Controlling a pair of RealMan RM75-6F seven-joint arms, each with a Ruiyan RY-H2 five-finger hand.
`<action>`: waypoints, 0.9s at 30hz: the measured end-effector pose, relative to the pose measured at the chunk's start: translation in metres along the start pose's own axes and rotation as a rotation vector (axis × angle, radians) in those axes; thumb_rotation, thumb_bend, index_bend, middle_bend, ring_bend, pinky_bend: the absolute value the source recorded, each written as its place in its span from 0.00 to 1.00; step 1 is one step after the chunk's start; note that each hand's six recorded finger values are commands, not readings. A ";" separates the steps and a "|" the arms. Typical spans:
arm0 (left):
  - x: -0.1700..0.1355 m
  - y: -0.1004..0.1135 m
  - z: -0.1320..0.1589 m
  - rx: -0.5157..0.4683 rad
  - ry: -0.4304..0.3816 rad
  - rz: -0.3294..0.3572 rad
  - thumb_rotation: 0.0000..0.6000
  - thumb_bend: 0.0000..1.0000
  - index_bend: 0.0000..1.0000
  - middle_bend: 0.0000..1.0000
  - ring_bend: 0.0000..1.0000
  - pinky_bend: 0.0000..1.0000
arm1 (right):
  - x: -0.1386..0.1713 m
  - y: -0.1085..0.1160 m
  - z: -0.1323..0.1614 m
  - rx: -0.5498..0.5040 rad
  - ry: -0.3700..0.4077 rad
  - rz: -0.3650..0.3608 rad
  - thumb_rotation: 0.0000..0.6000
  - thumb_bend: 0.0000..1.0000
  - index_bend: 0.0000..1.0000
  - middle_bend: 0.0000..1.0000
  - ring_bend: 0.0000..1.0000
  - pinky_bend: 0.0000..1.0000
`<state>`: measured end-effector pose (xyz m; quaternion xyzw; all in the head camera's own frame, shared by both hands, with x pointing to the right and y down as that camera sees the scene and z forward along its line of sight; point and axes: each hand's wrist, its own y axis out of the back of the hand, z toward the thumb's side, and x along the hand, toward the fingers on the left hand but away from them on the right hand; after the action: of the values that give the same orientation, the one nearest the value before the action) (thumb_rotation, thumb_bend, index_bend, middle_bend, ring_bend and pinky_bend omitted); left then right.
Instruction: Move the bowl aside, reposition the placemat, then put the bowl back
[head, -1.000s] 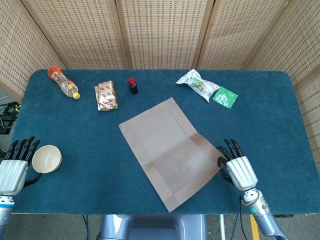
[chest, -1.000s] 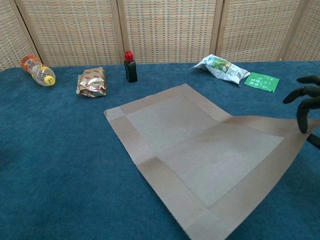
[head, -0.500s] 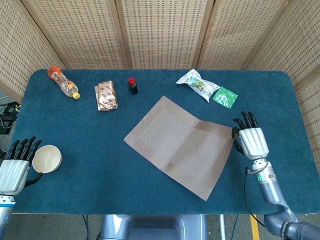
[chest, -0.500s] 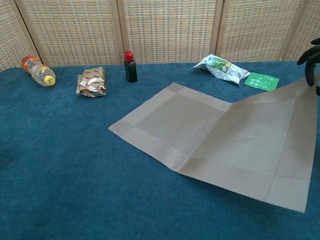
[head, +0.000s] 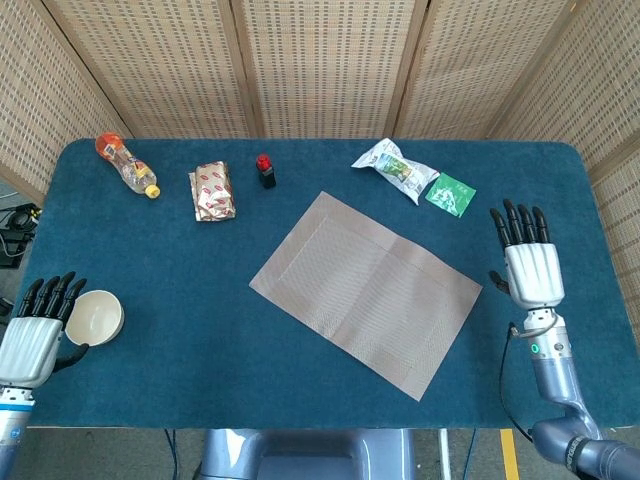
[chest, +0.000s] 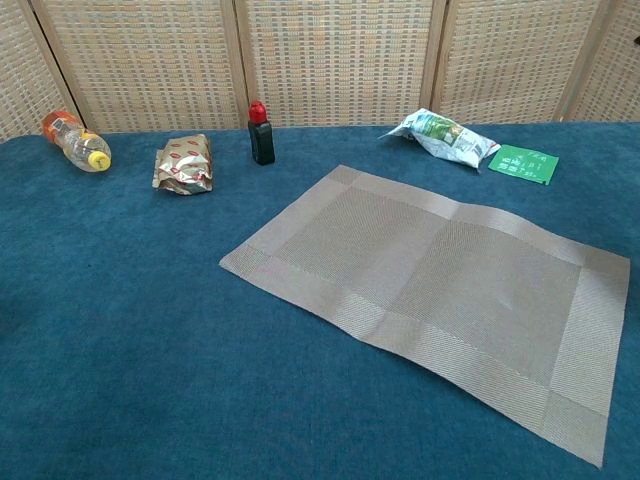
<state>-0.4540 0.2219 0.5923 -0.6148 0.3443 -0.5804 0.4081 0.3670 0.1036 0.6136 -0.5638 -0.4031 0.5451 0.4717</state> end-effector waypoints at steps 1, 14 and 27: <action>0.001 -0.001 0.001 -0.003 -0.003 -0.002 1.00 0.18 0.00 0.00 0.00 0.00 | 0.004 0.002 -0.003 -0.009 -0.007 -0.007 1.00 0.24 0.04 0.00 0.00 0.00; 0.029 0.013 0.032 -0.002 -0.085 0.021 1.00 0.05 0.00 0.00 0.00 0.00 | 0.101 0.033 -0.015 -0.213 0.006 -0.118 1.00 0.16 0.02 0.00 0.00 0.00; 0.082 0.017 0.120 0.045 -0.244 0.024 1.00 0.06 0.04 0.00 0.00 0.00 | 0.121 0.041 -0.022 -0.249 0.029 -0.127 1.00 0.16 0.02 0.00 0.00 0.00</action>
<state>-0.3267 0.1537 0.6135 -0.6675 0.2859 -0.5040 0.4676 0.3966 0.2089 0.5444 -0.5990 -0.4957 0.4517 0.4376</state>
